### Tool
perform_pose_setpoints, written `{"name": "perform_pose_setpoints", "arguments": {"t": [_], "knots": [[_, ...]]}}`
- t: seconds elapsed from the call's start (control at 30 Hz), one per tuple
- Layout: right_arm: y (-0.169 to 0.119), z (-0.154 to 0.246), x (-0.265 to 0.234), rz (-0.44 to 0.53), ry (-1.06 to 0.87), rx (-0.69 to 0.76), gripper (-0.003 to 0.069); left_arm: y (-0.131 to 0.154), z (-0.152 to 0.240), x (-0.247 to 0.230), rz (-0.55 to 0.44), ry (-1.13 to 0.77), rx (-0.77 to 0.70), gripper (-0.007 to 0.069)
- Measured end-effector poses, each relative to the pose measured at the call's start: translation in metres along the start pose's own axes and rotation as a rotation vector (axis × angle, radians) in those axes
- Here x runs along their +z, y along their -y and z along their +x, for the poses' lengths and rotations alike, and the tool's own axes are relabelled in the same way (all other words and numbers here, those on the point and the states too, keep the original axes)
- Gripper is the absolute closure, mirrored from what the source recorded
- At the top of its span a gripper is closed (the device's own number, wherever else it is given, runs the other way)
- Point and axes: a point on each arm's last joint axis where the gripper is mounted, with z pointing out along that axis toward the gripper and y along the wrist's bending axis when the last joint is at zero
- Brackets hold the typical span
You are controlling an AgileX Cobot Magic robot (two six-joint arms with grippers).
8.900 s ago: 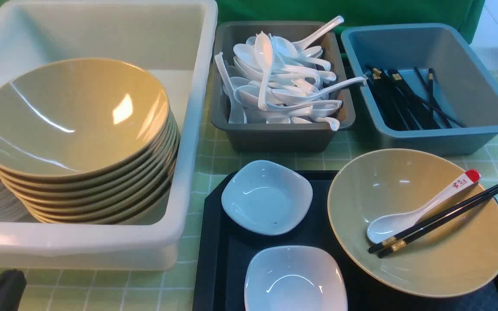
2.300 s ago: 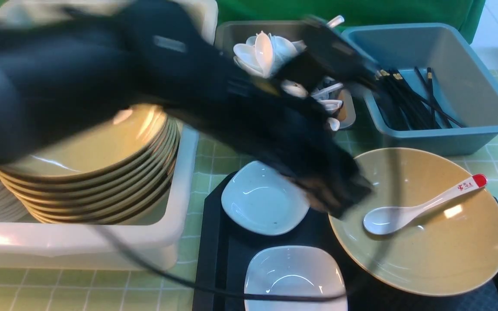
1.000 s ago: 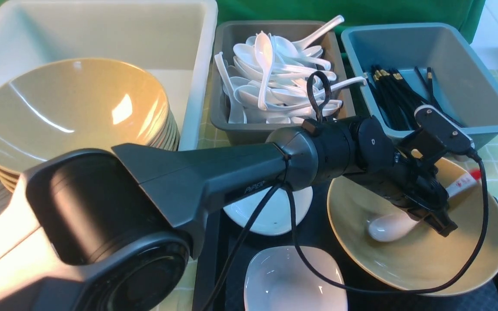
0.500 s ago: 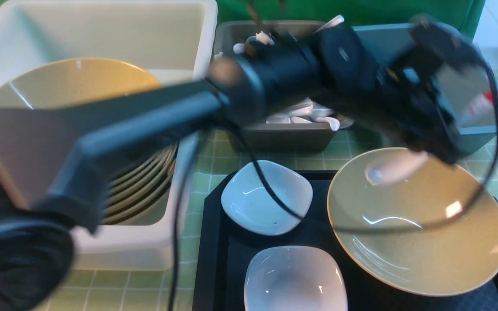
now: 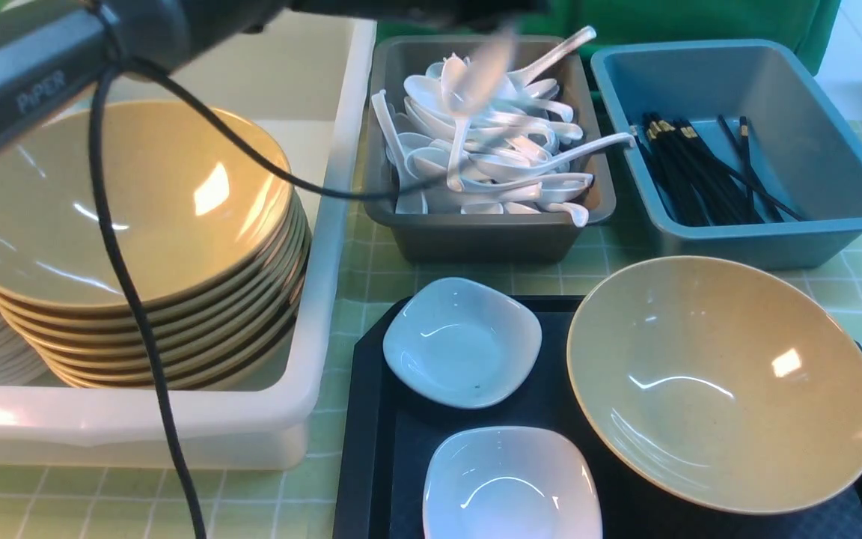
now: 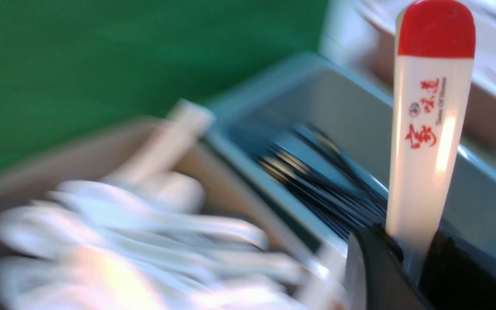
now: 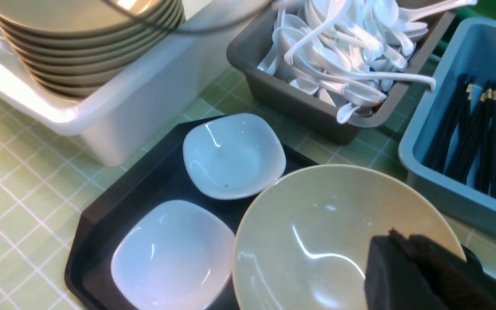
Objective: On green table put chopsticks spoon bowls plates into blue grey white boxes.
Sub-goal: 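Pick up a white spoon from the spoon tray with the left gripper, then grasp the large bowl on the tray by its rim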
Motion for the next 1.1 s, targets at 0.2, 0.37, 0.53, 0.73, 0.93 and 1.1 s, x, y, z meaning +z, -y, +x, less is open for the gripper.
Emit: {"name": "perform_pose_setpoints", "arguments": {"t": [0.2, 0.37, 0.53, 0.73, 0.93, 1.1], "knots": [[0.000, 0.000, 0.000, 0.000, 0.003, 0.000, 0.0612, -0.041, 0.022, 0.027, -0.147, 0.073, -0.115, 0.0570], [0.000, 0.000, 0.000, 0.000, 0.003, -0.001, 0.0610, -0.052, 0.058, 0.055, -0.166, 0.001, -0.145, 0.0566], [0.000, 0.000, 0.000, 0.000, 0.003, -0.003, 0.0603, -0.056, 0.070, 0.063, -0.169, -0.027, -0.153, 0.0508], [0.000, 0.000, 0.000, 0.000, 0.003, -0.003, 0.0601, -0.051, 0.059, 0.054, -0.152, -0.018, -0.132, 0.0242], [0.000, 0.000, 0.000, 0.000, 0.000, -0.004, 0.0596, -0.026, 0.026, 0.018, -0.019, -0.084, -0.033, 0.0016], [-0.001, 0.001, 0.000, -0.006, -0.011, -0.003, 0.0591, 0.015, 0.008, -0.030, 0.213, -0.271, 0.043, -0.0025]]}}
